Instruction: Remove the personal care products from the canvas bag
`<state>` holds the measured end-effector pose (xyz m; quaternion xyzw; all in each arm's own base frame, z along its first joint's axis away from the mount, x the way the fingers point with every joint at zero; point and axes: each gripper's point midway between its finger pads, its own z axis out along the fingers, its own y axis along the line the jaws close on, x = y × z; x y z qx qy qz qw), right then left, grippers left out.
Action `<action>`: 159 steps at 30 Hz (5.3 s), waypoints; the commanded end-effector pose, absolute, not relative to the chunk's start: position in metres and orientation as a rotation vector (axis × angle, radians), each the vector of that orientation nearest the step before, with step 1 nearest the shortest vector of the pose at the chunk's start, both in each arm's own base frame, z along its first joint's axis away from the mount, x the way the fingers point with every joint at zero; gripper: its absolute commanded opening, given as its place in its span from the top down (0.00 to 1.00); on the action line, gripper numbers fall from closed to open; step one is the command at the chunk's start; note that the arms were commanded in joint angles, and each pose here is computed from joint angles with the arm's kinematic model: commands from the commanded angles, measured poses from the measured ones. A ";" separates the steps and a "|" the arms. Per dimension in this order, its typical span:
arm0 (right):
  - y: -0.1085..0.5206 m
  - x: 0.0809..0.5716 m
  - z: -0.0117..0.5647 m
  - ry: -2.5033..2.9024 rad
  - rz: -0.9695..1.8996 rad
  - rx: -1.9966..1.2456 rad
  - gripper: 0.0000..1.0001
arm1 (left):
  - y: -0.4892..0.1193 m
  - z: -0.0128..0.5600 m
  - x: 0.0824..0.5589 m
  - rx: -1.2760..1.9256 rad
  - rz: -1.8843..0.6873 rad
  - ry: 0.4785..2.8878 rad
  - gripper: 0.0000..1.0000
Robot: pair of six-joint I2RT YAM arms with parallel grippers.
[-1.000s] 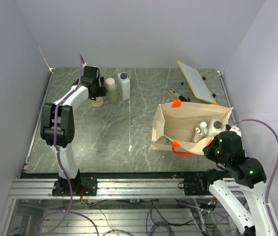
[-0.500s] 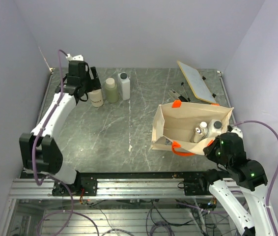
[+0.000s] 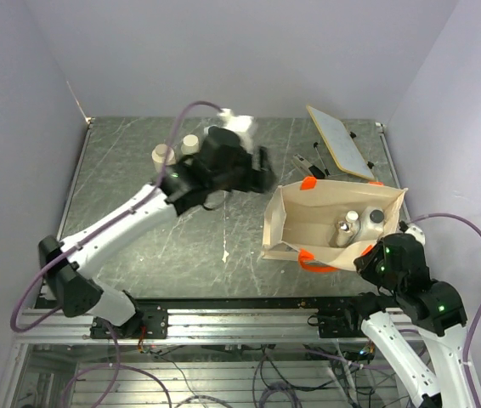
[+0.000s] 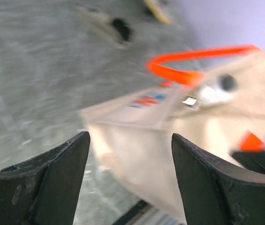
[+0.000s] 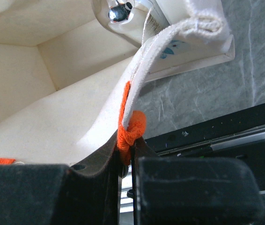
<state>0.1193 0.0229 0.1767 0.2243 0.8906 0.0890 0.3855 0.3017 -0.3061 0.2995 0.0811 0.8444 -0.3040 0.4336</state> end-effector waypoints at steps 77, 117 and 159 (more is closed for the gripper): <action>0.018 0.116 0.180 2.230 0.217 0.539 1.00 | -0.586 0.290 0.223 1.050 -0.906 1.735 0.93; 0.019 0.116 0.180 2.219 0.230 0.526 1.00 | -0.067 0.290 0.403 -0.429 -0.323 1.845 0.93; 0.020 0.120 0.174 2.282 0.184 0.531 1.00 | 0.034 0.132 0.485 -0.396 0.162 2.073 0.45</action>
